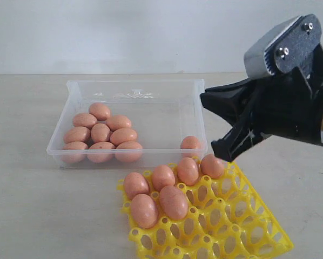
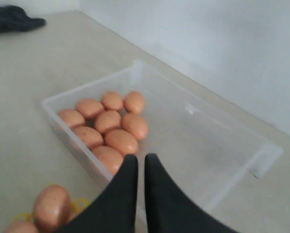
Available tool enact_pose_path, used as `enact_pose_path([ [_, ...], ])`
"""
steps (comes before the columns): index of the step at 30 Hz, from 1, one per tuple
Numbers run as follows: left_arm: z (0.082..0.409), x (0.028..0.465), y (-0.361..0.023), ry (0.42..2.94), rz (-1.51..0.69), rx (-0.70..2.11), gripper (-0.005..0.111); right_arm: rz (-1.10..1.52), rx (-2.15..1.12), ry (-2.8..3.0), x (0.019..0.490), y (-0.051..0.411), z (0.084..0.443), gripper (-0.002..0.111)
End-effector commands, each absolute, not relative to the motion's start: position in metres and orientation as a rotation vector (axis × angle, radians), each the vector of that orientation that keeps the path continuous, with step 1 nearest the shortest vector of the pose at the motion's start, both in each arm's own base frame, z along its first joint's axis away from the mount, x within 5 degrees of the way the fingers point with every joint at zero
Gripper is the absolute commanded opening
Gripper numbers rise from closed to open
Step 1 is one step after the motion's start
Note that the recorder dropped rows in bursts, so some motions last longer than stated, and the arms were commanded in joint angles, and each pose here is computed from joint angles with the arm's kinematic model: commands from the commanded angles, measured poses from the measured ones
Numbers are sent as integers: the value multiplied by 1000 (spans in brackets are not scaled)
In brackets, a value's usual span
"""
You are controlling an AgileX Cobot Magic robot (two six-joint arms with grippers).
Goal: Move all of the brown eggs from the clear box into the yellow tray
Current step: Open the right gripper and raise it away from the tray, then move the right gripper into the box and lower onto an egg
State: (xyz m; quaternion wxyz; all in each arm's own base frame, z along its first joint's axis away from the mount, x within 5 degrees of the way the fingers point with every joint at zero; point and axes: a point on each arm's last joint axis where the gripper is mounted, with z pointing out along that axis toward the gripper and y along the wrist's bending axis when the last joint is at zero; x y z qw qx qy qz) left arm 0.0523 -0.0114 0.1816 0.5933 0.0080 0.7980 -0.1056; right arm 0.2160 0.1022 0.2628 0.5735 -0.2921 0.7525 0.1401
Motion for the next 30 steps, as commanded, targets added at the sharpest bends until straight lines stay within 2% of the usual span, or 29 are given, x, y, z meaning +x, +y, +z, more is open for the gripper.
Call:
enact_pose_path([
  [1,181,53,-11,1854,-239,26,4,125,-444,1926,236,83,289,0],
  [4,181,53,-11,1854,-239,26,4,-95,-356,1960,254,71,327,0],
  [7,181,53,-11,1854,-239,26,4,-173,-389,2182,277,75,338,0],
  [8,181,53,-11,1854,-239,26,4,-142,-448,2265,282,82,338,0],
  [11,181,53,-11,1854,-239,26,4,181,-696,2515,310,121,323,0],
  [16,181,53,-11,1854,-239,26,4,611,-811,2677,340,161,295,0],
  [19,181,53,-11,1854,-239,26,4,732,-792,2653,353,174,285,0],
  [23,181,53,-11,1854,-239,26,4,755,-819,2538,367,181,278,0],
  [26,181,53,-11,1854,-239,26,4,710,-945,2440,369,183,279,13],
  [30,181,53,-11,1854,-239,26,4,597,-1107,2401,364,192,274,44],
])
